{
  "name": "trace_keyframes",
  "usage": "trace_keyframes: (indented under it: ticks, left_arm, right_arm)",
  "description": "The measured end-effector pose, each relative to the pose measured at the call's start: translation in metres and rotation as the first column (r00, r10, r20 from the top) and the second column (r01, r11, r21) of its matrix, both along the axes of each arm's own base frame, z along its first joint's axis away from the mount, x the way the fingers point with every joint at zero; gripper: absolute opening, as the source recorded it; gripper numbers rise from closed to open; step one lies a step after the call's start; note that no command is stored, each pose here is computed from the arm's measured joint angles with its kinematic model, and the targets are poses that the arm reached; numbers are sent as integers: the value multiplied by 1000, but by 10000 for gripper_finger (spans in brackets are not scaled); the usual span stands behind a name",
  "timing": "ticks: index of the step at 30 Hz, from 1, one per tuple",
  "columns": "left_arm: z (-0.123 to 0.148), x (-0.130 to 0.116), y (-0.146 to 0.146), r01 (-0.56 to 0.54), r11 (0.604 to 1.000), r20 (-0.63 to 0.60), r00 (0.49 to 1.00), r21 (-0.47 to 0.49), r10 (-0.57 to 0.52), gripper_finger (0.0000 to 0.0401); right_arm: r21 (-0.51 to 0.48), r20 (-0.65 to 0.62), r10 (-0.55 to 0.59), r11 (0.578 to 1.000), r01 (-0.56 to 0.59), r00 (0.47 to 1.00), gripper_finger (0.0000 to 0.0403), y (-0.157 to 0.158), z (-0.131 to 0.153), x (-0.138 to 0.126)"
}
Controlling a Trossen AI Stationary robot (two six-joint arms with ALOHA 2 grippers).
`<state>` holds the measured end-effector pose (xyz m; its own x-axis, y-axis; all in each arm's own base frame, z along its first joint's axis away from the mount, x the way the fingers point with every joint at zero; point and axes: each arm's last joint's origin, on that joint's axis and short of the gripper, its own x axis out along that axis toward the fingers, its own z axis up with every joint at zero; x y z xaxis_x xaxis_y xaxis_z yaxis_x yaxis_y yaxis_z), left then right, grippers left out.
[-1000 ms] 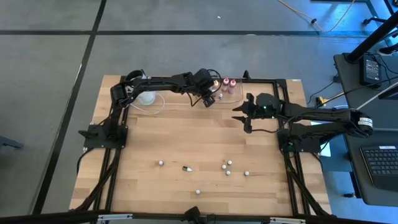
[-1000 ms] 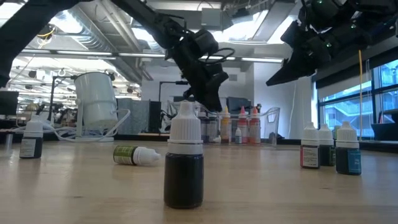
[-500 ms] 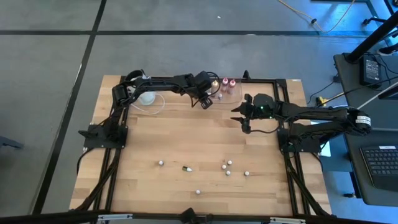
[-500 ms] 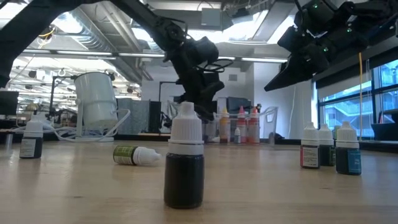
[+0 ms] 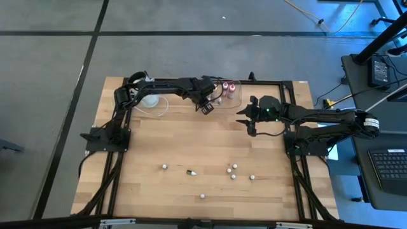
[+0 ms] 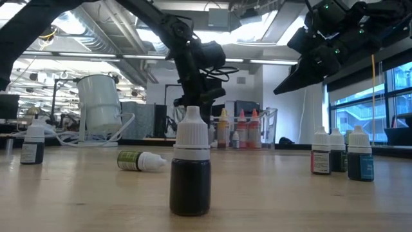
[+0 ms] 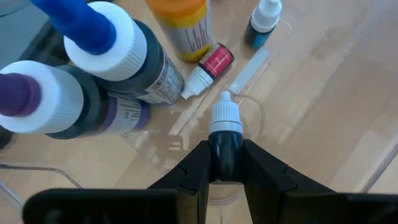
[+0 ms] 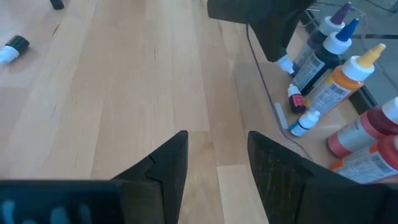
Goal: Pick & Place food coloring
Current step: Put the small purple food coloring bottle into the transparent container
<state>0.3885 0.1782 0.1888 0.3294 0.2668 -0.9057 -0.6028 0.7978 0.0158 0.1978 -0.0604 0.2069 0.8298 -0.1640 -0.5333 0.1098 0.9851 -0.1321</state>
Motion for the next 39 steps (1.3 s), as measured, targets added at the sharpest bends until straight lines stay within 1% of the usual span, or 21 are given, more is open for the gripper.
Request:
trace_keyframes:
  ticks: [14, 24, 30, 32, 35, 37, 39]
  left_arm:
    - [-1, 1, -2, 5, 1000, 0, 1000, -2, -5, 93]
    - [-1, 1, -1, 3, 1000, 3, 1000, 6, -3, 94]
    - [5, 7, -1, 44, 999, 13, 999, 6, -44, 97]
    - [16, 14, -1, 76, 996, 52, 996, 37, -78, 95]
    - [29, 19, -1, 90, 994, 97, 991, 69, -96, 94]
    - [31, 23, -2, 67, 996, 136, 988, 65, -75, 95]
    - [32, 23, -2, 9, 1000, 171, 985, 26, -13, 97]
  right_arm:
    - [1, -1, 0, 1000, 0, 1000, 168, 0, 0, 0]
    - [3, 1, -1, 1000, 1, 1000, 168, 0, 0, 0]
    - [-5, 32, -1, 1000, 1, 999, 168, 0, 3, 1]
    - [-5, 30, -1, 1000, 2, 1000, 168, 0, 3, 1]
    - [-5, 30, -1, 1000, 2, 1000, 168, 0, 3, 1]
    - [-5, 30, -1, 1000, 1, 1000, 168, 0, 3, 1]
    - [-5, 30, -1, 1000, 1, 1000, 168, 0, 3, 1]
